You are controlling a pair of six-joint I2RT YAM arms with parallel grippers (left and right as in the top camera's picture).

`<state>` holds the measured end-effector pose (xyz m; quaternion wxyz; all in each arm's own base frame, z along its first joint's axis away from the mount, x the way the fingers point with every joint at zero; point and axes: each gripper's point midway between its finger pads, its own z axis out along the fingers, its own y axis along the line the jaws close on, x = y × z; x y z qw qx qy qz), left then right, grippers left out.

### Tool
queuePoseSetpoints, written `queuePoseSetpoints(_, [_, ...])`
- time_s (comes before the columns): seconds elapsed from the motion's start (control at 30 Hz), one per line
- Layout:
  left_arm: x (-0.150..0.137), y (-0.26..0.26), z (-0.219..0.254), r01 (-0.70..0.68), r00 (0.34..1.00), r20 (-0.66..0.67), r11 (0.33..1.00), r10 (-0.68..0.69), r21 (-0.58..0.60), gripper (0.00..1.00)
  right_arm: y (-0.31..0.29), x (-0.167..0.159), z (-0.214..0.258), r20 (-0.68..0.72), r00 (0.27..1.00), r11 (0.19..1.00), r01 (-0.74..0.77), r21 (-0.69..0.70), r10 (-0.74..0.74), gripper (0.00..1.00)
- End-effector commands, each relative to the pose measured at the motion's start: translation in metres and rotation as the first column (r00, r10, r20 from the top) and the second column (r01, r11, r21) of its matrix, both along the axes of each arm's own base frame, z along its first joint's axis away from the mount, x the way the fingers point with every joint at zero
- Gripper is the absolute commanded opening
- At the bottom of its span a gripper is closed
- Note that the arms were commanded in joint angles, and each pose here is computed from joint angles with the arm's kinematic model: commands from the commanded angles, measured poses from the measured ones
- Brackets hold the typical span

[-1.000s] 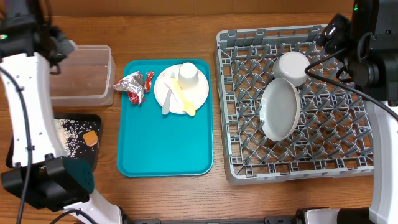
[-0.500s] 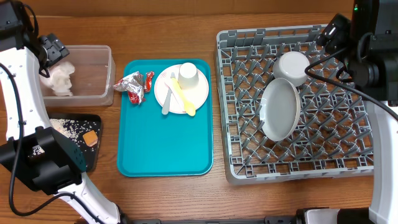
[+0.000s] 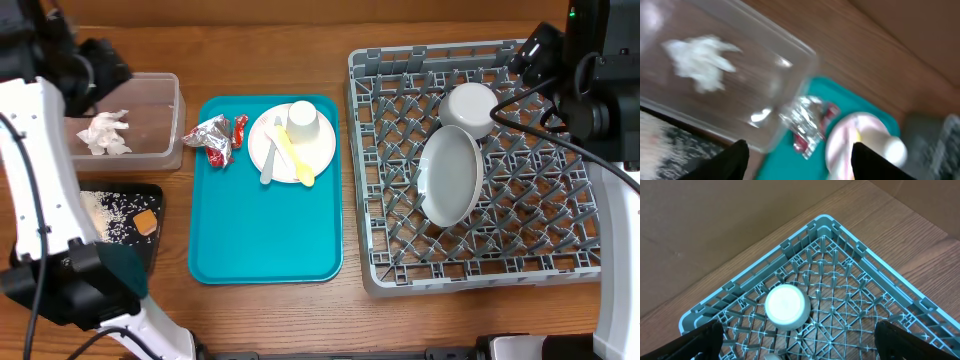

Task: Sort waste into correct bins and load items into the dishwasher rack
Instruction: 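Move the left gripper back to the silver foil wrapper on the tray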

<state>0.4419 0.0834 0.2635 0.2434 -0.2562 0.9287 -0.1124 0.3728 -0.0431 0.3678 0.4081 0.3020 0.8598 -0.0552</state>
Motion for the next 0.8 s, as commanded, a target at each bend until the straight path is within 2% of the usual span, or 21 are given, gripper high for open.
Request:
queuePoseSetpoints(0.0, [-0.003,-0.061,-0.003,0.165,0.986,-0.027,0.986,-0.166,-0.038,0.7,-0.002,0.001,0.005,0.017,1.0,1.0,0.011,-0.007,-0.011,1.0])
queuePoseSetpoints(0.13, [-0.011,-0.098,-0.039,0.227,0.959,-0.183,0.973,-0.215,0.05,0.69,-0.002,0.001,0.005,0.017,1.0,1.0,0.011,-0.007,-0.011,1.0])
queuePoseSetpoints(0.27, [-0.018,-0.125,-0.074,0.232,0.927,-0.316,0.971,-0.202,0.06,0.49,-0.002,0.001,0.006,0.017,1.0,1.0,0.011,-0.007,-0.011,1.0])
queuePoseSetpoints(0.37, [-0.019,-0.139,-0.104,0.245,0.894,-0.399,0.968,-0.202,0.06,0.44,-0.002,0.001,0.005,0.017,1.0,1.0,0.011,-0.007,-0.011,1.0])
queuePoseSetpoints(0.53, [-0.018,-0.134,-0.149,0.202,0.851,-0.509,0.975,-0.127,0.095,0.54,-0.002,0.001,0.006,0.017,1.0,1.0,0.011,-0.007,-0.011,1.0])
queuePoseSetpoints(0.67, [-0.018,-0.122,-0.17,0.15,0.829,-0.554,0.984,-0.073,0.094,0.69,-0.002,0.001,0.005,0.017,1.0,1.0,0.011,-0.007,-0.011,1.0])
queuePoseSetpoints(0.77, [-0.017,-0.107,-0.178,0.098,0.822,-0.569,0.988,-0.011,0.123,0.71,-0.002,0.001,0.006,0.017,1.0,1.0,0.011,-0.007,-0.011,1.0])
